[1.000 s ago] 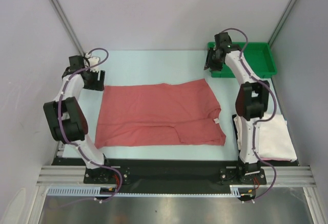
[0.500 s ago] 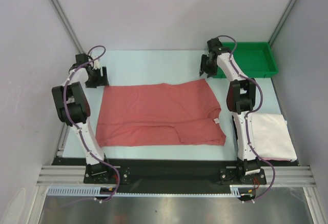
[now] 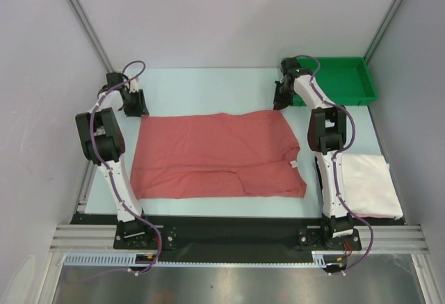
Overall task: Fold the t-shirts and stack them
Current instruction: Fold the tshirt
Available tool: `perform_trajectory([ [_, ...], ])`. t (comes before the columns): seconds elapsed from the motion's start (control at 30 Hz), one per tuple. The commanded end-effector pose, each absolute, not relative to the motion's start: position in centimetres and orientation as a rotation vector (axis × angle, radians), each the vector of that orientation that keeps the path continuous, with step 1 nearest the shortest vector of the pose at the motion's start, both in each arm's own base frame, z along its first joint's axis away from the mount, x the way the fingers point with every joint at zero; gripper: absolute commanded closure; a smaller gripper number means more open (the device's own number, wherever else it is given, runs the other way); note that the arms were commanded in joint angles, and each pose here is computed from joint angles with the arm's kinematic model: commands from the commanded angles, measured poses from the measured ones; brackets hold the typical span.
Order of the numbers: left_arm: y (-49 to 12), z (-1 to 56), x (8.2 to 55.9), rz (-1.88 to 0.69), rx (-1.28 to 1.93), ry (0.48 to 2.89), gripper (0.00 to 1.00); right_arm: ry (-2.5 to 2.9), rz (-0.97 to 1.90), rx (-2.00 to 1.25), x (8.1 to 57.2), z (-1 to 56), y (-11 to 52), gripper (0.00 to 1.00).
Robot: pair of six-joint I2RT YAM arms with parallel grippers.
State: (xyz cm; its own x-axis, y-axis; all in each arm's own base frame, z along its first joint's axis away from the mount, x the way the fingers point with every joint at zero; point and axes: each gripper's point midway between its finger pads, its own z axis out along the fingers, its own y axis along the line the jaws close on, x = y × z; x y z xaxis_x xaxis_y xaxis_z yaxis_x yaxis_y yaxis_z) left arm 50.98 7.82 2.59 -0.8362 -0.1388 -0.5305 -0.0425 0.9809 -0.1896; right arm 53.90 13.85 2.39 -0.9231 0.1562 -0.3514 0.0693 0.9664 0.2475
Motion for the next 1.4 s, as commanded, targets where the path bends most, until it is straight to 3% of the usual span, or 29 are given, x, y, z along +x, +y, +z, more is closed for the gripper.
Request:
perform_trajectory([
  [0.0,5.5,2.8,51.0,-0.383,-0.036,2.559,0.56,2.718,0.409,0.174,53.4,4.8,14.6,0.94],
  [0.1,4.8,3.3,50.2,-0.431,0.020,2.556,0.78,2.678,0.424,0.194,53.6,6.6,14.3,0.98],
  [0.13,4.7,3.9,50.1,-0.427,0.029,2.541,0.99,2.662,0.433,0.198,53.8,7.1,14.2,1.00],
  [0.4,4.6,10.5,50.2,-0.341,0.190,2.336,1.00,2.584,0.490,0.184,52.5,12.2,15.1,1.00],
  [0.7,5.6,15.1,44.4,-0.142,0.499,2.245,1.00,2.588,0.381,0.155,44.1,15.0,13.2,1.00],
  [1.0,6.3,10.1,34.6,-0.138,0.725,2.395,1.00,2.698,0.360,0.262,33.0,9.8,12.3,1.00],
  [1.37,6.8,6.2,32.5,-0.122,0.799,2.449,1.00,2.754,0.296,0.308,31.4,5.3,11.5,1.00],
])
